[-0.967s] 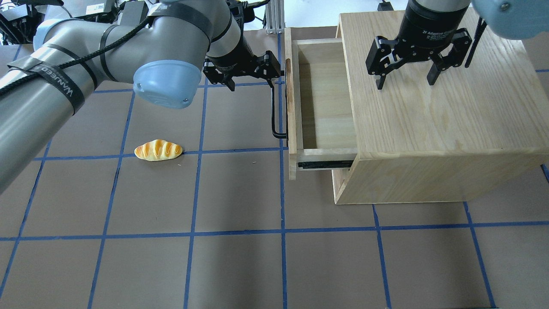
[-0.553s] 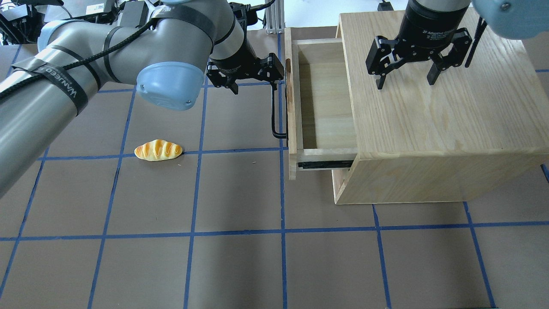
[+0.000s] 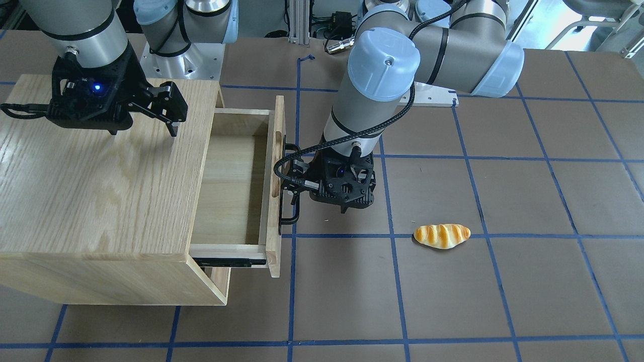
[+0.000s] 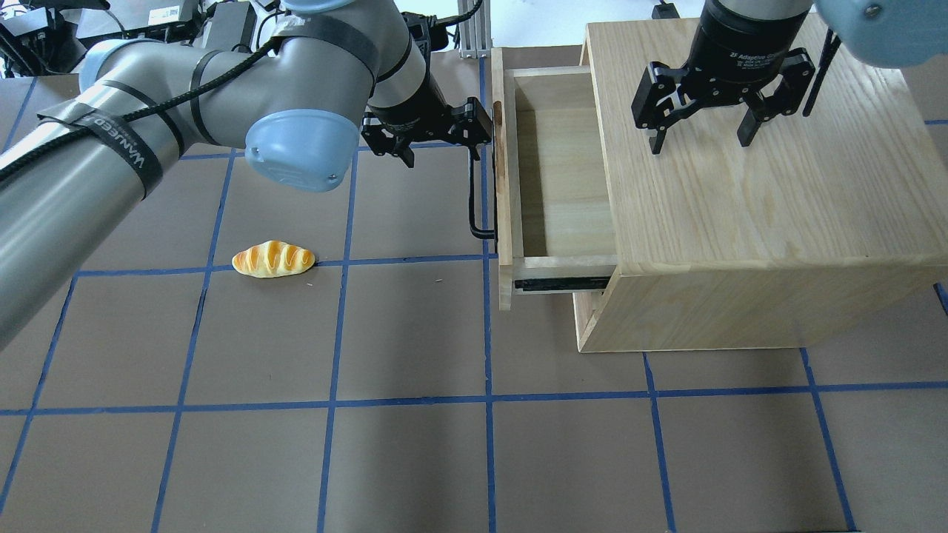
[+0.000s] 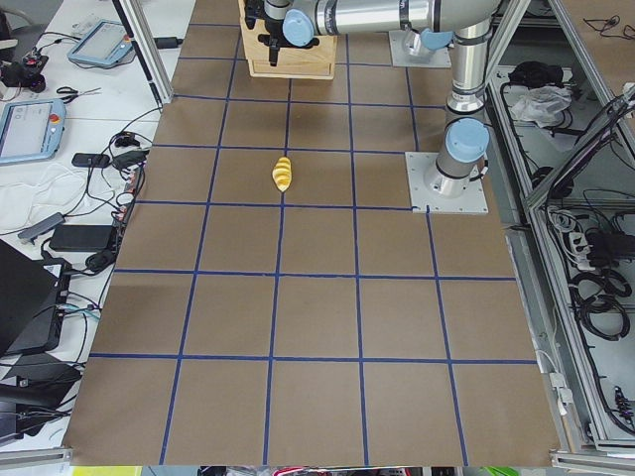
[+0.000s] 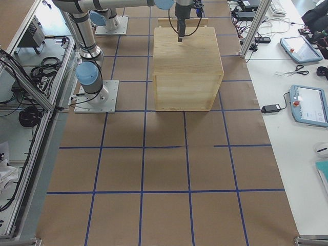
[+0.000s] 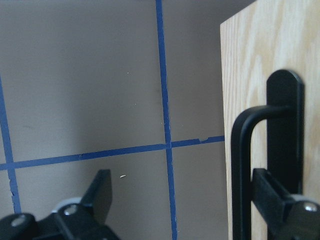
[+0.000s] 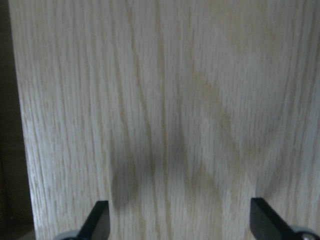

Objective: Open upper drawer
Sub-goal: 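Keep pulling the drawer outward slightly with the left gripper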

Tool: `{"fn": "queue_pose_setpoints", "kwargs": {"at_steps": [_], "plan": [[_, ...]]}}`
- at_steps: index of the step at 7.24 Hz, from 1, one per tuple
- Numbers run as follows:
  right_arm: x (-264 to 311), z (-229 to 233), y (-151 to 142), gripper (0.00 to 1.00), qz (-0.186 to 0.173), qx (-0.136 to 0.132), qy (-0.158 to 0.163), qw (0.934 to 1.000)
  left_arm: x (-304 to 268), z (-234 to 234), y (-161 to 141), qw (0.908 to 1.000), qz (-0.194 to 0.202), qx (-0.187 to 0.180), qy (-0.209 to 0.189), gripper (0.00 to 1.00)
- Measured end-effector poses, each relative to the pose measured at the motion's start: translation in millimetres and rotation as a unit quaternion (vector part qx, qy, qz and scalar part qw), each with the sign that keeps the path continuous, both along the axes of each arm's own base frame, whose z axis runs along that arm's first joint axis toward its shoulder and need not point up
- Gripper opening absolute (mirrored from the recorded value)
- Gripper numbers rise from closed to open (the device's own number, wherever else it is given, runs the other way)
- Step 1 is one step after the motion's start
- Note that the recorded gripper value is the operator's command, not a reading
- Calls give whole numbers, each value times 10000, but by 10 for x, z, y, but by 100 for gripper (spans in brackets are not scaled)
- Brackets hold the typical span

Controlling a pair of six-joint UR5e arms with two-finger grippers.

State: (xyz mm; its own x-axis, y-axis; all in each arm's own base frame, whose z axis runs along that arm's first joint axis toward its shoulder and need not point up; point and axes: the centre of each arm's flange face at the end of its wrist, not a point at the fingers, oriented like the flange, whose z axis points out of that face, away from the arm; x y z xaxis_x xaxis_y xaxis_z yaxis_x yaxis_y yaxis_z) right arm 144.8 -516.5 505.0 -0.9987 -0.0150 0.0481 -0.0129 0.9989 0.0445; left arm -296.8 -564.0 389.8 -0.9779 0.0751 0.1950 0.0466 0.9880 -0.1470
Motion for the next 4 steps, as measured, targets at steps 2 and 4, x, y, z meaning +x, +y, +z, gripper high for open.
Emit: {"fn": "queue_pose_setpoints", "kwargs": {"at_steps": [2,4], "plan": [[-1,-2,0,100,-5,2,0,10000,27,5,-14,10000,-10,-17,-26,100],[-2,-1,0,100,-6,1,0,10000,53,26,-22,10000,-67,-52,-42,100]]}}
